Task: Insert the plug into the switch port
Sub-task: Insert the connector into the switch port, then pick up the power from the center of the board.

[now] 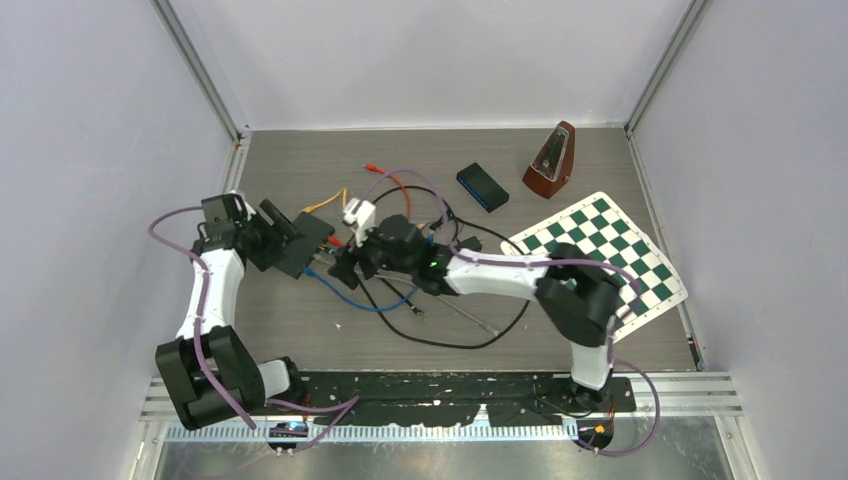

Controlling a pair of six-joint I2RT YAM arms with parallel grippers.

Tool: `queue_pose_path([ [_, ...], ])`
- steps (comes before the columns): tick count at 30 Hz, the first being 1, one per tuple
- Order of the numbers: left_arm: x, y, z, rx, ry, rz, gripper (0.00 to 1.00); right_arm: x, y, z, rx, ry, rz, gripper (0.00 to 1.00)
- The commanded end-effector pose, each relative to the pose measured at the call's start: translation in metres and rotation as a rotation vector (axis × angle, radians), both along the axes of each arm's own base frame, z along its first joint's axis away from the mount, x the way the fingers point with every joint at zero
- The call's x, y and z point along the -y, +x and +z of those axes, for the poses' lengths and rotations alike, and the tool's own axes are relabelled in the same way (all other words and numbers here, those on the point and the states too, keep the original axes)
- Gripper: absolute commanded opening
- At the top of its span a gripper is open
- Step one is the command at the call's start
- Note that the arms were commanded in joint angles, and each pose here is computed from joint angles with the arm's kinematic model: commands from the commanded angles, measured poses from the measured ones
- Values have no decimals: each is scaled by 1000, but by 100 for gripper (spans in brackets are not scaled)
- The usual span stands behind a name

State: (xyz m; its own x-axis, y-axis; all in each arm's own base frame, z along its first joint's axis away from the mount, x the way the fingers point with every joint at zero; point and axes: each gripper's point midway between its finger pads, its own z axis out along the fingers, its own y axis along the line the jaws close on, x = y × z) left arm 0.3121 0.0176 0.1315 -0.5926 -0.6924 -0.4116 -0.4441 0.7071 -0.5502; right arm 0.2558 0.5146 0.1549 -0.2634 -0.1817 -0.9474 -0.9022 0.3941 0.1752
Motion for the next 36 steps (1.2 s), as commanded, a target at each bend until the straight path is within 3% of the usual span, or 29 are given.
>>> queue_pose_path([
  [1, 14, -10, -11, 1, 31, -73, 74, 56, 7, 60, -42, 110, -151, 81],
  [3, 21, -22, -25, -38, 62, -92, 73, 80, 4, 69, -3, 89, -189, 82],
  [7, 36, -39, -51, -70, -4, -73, 66, 123, 1, 81, 57, 60, -282, 82],
  [15, 47, -36, -76, -44, -63, -19, 60, 166, -13, 79, 109, 5, -318, 82],
  [22, 40, -33, -101, -142, -60, 36, 50, 185, -16, 75, 99, -13, -366, 83],
  [27, 23, -26, -103, -163, 11, 87, 44, 191, -19, 79, 98, 5, -373, 83],
  [36, 9, 12, -89, -146, 51, 108, 19, 185, -27, 65, 37, -58, -335, 82],
])
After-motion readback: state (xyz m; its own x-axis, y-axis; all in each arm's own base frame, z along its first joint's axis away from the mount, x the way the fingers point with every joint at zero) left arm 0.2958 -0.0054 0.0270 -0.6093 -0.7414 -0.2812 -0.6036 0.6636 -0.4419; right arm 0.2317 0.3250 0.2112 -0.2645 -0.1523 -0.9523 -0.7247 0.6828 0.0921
